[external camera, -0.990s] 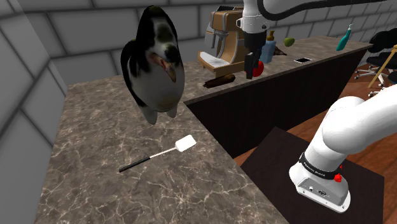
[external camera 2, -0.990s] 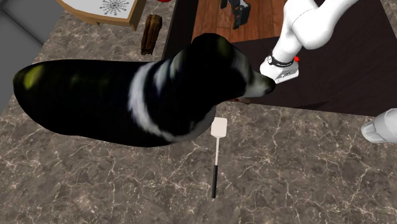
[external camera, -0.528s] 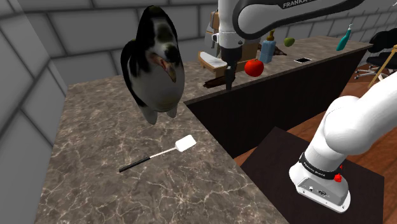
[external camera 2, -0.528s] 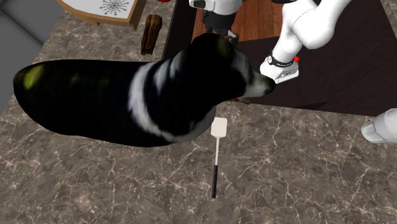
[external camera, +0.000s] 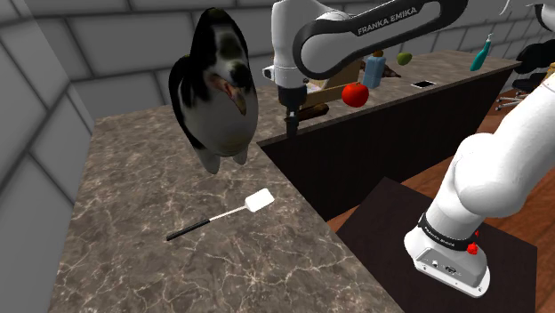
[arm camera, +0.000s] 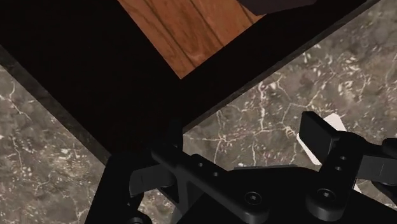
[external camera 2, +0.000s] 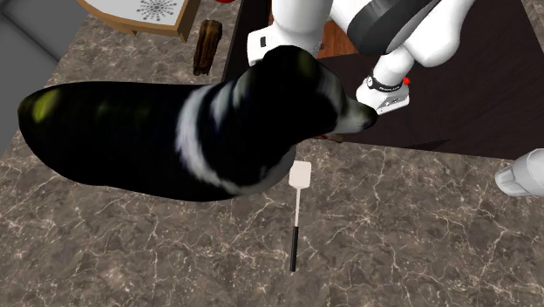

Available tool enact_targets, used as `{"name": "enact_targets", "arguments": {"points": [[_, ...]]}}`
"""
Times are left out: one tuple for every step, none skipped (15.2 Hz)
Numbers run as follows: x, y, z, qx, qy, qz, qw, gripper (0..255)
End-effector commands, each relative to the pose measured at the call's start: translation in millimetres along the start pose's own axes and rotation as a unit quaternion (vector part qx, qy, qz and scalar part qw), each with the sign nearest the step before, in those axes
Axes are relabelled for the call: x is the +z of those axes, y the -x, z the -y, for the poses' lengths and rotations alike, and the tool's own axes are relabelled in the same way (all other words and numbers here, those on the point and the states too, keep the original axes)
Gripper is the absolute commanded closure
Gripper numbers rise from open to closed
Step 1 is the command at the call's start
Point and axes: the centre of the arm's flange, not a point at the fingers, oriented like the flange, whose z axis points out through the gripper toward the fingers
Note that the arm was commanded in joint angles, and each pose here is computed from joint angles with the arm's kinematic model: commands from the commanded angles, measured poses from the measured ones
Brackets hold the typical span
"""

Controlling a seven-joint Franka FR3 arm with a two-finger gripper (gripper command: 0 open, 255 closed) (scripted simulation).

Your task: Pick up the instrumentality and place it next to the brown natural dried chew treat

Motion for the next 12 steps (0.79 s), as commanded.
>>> {"name": "enact_targets", "arguments": {"points": [[7.8,-22.0,13.0,-0.028,-0.003,-0.007,0.9996,0],[11.7,-31.3,19.8,-0.042,-0.005,-0.009,0.9991,0],[15.6,-40.6,26.9,-0.055,-0.006,-0.012,0.9984,0],[19.4,-49.6,34.3,-0.069,-0.008,-0.015,0.9975,0],[23.1,-58.5,41.9,-0.083,-0.009,-0.018,0.9964,0],[26.8,-67.1,49.8,-0.096,-0.011,-0.021,0.9951,0],[30.3,-75.6,57.9,-0.110,-0.012,-0.023,0.9936,0],[33.9,-83.9,66.2,-0.124,-0.014,-0.026,0.9919,0],[37.3,-91.9,74.8,-0.137,-0.015,-0.029,0.9900,0],[40.7,-99.8,83.6,-0.151,-0.017,-0.032,0.9879,0],[43.9,-107.4,92.7,-0.164,-0.018,-0.034,0.9856,0],[47.2,-114.7,101.9,-0.178,-0.020,-0.037,0.9832,0]]}}
